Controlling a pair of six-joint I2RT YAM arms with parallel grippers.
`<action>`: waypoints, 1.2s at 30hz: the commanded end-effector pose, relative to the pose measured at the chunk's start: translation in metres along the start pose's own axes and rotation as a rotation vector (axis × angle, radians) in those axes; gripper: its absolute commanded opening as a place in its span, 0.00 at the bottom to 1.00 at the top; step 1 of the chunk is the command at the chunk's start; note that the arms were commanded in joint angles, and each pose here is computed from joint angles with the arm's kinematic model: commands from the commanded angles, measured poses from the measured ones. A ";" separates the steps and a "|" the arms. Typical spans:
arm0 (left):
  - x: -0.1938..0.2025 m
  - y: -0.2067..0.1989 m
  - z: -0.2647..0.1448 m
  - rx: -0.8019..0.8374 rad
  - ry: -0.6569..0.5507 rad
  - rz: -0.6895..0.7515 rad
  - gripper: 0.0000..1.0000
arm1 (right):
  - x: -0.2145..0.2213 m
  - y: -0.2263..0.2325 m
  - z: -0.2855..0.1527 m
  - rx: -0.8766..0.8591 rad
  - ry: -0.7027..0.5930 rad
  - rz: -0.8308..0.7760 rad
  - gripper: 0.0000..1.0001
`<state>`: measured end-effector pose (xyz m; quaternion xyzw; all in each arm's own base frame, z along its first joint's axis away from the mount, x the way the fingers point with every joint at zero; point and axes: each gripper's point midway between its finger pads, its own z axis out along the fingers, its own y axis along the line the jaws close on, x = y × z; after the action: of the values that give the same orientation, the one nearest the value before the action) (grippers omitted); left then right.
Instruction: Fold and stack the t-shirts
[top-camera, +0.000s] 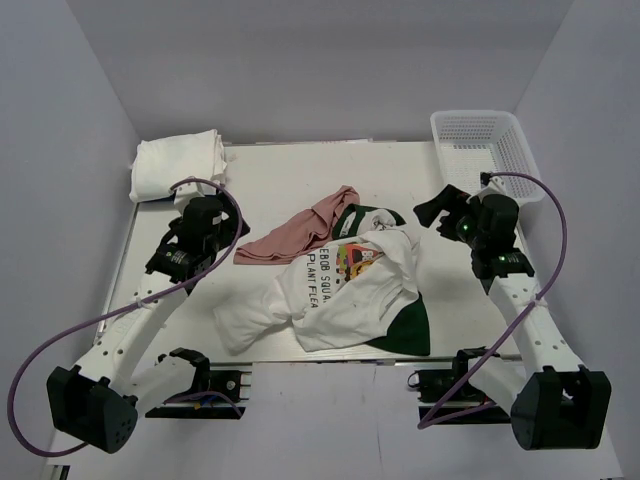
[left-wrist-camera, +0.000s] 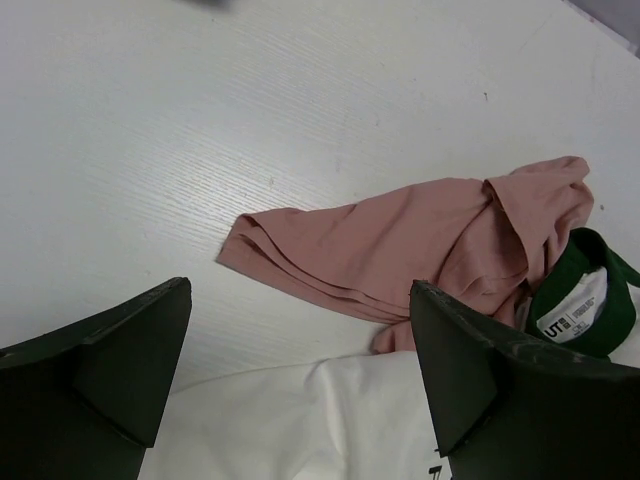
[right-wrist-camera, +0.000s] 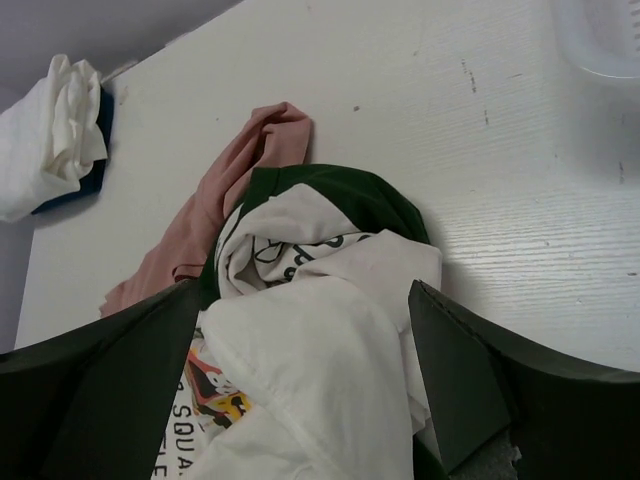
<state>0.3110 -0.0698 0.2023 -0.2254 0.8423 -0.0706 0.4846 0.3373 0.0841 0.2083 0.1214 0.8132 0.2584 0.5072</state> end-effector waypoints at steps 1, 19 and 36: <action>-0.014 0.002 -0.011 -0.013 -0.040 -0.028 1.00 | -0.009 0.024 -0.008 -0.094 -0.021 -0.070 0.90; -0.014 -0.004 -0.018 0.072 -0.070 -0.014 1.00 | 0.072 0.078 0.039 -0.243 0.276 -0.400 0.90; -0.004 0.003 -0.012 0.036 -0.041 0.005 1.00 | 0.166 0.069 0.055 -0.034 0.494 -0.731 0.00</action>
<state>0.3028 -0.0666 0.2147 -0.2208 0.8273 -0.0850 0.5096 0.3058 0.2344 0.0835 -0.2417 0.9002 0.1137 0.3440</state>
